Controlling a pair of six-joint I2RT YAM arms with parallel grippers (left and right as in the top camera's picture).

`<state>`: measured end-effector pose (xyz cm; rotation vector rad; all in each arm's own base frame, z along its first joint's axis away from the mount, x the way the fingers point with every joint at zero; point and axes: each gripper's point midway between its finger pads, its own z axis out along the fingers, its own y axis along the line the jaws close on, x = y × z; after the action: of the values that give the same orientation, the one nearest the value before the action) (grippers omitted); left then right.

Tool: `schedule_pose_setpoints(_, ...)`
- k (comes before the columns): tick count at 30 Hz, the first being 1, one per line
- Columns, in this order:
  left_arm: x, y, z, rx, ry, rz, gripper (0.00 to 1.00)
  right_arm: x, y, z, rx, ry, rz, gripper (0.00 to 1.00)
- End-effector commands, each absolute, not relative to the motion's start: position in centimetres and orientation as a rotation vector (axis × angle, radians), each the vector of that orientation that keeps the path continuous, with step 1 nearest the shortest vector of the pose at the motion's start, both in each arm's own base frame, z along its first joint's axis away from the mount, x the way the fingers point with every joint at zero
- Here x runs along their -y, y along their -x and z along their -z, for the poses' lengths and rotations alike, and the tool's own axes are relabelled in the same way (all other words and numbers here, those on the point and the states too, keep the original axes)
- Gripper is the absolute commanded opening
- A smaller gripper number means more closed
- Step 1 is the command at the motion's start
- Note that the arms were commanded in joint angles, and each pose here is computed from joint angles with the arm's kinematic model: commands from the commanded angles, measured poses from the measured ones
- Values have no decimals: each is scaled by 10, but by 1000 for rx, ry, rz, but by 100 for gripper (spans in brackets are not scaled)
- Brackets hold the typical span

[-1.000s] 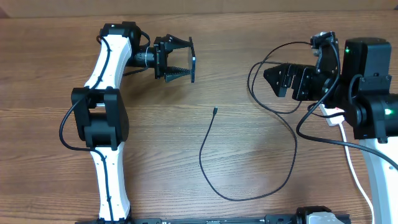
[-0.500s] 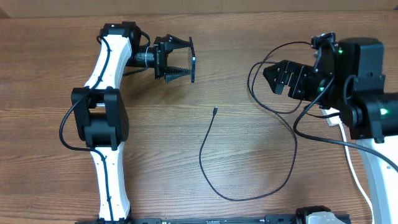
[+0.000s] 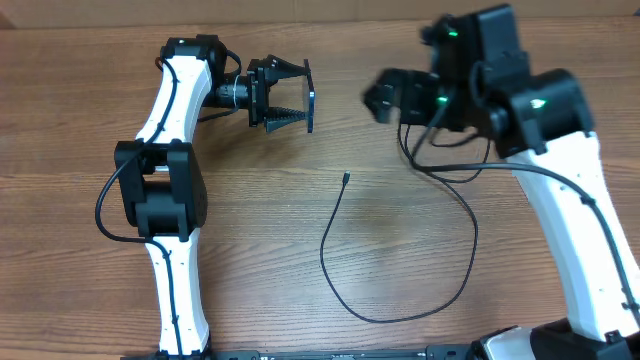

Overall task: Plug charger to phone and switch on socket
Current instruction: 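Grasp the phone's bottom end with the right gripper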

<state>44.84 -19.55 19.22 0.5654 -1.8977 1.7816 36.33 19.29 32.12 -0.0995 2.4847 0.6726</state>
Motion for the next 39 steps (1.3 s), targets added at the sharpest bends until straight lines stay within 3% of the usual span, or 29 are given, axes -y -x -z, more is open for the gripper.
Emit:
schedule_pose_setpoints(1,195,-453,-207,1862,-532,-1852,74,-218,-358,-346,-2402,160,-745,100)
schedule_pose_setpoints(20,195,-453,-207,1861,-533,-1852,74,-276,-370,-289,-2420,-87,-383,100)
schedule_pose_setpoints(24,195,-453,-207,1861,-533,-1852,74,-287,-375,-286,-2371,-92,-332,90)
schedule_pose_setpoints(36,195,-450,-208,1825,-583,-1814,74,-293,-396,-270,-2308,-188,-246,90)
schedule_pose_setpoints(39,195,-450,-208,1825,-583,-1813,74,-292,-400,-274,-2280,-202,-240,84)
